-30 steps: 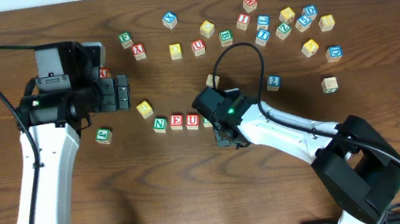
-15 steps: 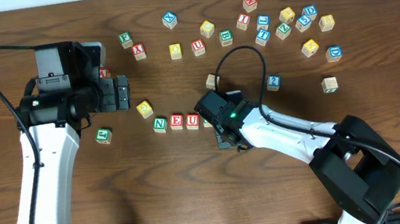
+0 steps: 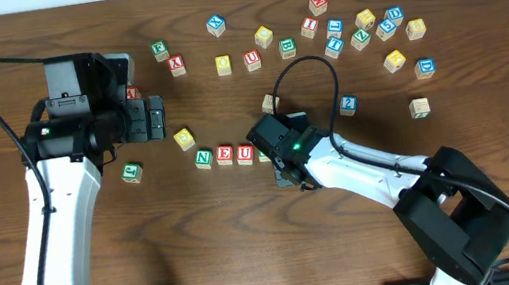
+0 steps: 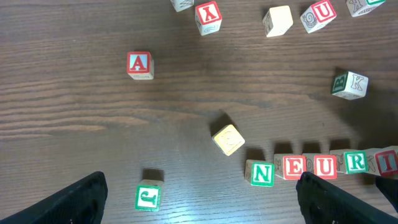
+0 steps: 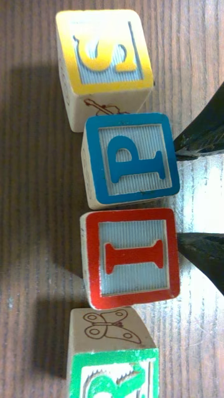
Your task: Spell out NEURIPS
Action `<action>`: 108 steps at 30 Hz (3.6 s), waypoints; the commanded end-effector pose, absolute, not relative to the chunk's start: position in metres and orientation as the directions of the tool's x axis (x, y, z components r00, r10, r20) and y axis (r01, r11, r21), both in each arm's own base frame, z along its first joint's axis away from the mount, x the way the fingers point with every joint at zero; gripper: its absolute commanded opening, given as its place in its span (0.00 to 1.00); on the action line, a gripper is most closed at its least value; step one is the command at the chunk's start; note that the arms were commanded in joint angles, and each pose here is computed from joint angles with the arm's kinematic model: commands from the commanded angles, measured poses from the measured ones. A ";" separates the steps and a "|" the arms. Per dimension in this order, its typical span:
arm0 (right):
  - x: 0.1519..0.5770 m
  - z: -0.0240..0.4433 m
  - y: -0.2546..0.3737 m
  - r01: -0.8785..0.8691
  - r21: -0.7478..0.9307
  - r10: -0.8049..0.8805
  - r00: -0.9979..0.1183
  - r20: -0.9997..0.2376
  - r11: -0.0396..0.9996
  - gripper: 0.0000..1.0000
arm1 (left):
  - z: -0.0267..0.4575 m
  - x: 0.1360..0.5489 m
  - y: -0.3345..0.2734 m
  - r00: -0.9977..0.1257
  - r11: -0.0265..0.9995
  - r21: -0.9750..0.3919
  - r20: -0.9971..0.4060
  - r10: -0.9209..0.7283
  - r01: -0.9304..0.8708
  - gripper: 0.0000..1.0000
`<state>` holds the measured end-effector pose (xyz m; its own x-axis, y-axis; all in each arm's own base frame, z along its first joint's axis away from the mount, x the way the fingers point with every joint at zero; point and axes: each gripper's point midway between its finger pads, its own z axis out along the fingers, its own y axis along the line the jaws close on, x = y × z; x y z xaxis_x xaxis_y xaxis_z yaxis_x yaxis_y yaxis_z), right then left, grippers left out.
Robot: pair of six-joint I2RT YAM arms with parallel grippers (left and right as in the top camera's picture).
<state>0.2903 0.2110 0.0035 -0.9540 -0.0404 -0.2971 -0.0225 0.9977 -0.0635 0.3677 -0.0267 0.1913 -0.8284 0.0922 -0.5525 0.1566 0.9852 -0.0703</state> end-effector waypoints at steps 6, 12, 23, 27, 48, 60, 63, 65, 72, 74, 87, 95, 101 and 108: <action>0.297 0.008 0.208 -0.001 -0.078 -0.027 -0.940 -0.340 0.997 0.34 | 0.200 0.371 -0.025 -0.816 0.985 -0.066 -0.571 0.091 0.157 0.96; 0.297 0.008 0.208 -0.001 -0.078 -0.027 -0.940 -0.341 0.997 0.34 | 0.200 0.371 -0.025 -0.816 0.985 -0.066 -0.571 0.091 0.157 0.96; 0.296 0.008 0.210 -0.004 -0.067 -0.026 -0.941 -0.336 0.998 0.34 | 0.200 0.371 -0.026 -0.816 0.985 -0.067 -0.571 0.091 0.157 0.96; 0.298 0.008 0.212 -0.003 -0.062 -0.024 -0.939 -0.342 0.998 0.34 | 0.200 0.371 -0.025 -0.816 0.985 -0.066 -0.571 0.091 0.157 0.96; 0.296 0.008 0.204 0.060 -0.078 0.029 -0.937 -0.348 0.995 0.33 | 0.200 0.371 -0.026 -0.816 0.985 -0.067 -0.571 0.091 0.157 0.96; 0.296 0.008 0.203 0.078 -0.077 0.046 -0.935 -0.351 0.994 0.34 | 0.200 0.371 -0.026 -0.816 0.985 -0.067 -0.571 0.091 0.157 0.96; 0.296 0.008 0.203 0.078 -0.077 0.046 -0.936 -0.350 0.994 0.34 | 0.200 0.371 -0.026 -0.816 0.985 -0.067 -0.571 0.092 0.157 0.96; 0.296 0.008 0.203 0.078 -0.076 0.046 -0.936 -0.349 0.994 0.34 | 0.200 0.371 -0.025 -0.816 0.985 -0.066 -0.571 0.091 0.157 0.96; 0.296 0.008 0.203 0.087 -0.072 0.057 -0.936 -0.347 0.994 0.34 | 0.200 0.371 -0.025 -0.816 0.985 -0.066 -0.571 0.091 0.157 0.96; 0.295 0.008 0.203 0.092 -0.071 0.062 -0.936 -0.346 0.993 0.34 | 0.200 0.371 -0.025 -0.816 0.985 -0.066 -0.571 0.091 0.157 0.96; 0.292 0.008 0.207 0.095 -0.062 0.067 -0.936 -0.345 0.994 0.34 | 0.200 0.371 -0.026 -0.816 0.985 -0.067 -0.571 0.091 0.157 0.96; 0.292 0.008 0.207 0.106 -0.060 0.079 -0.934 -0.348 0.993 0.33 | 0.200 0.371 -0.026 -0.816 0.985 -0.067 -0.571 0.091 0.157 0.96; 0.294 0.008 0.206 0.115 -0.063 0.085 -0.931 -0.355 0.991 0.33 | 0.200 0.371 -0.026 -0.816 0.985 -0.067 -0.571 0.092 0.157 0.96; 0.296 0.009 0.205 0.123 -0.068 0.090 -0.926 -0.368 0.990 0.33 | 0.200 0.371 -0.026 -0.816 0.985 -0.067 -0.571 0.092 0.157 0.96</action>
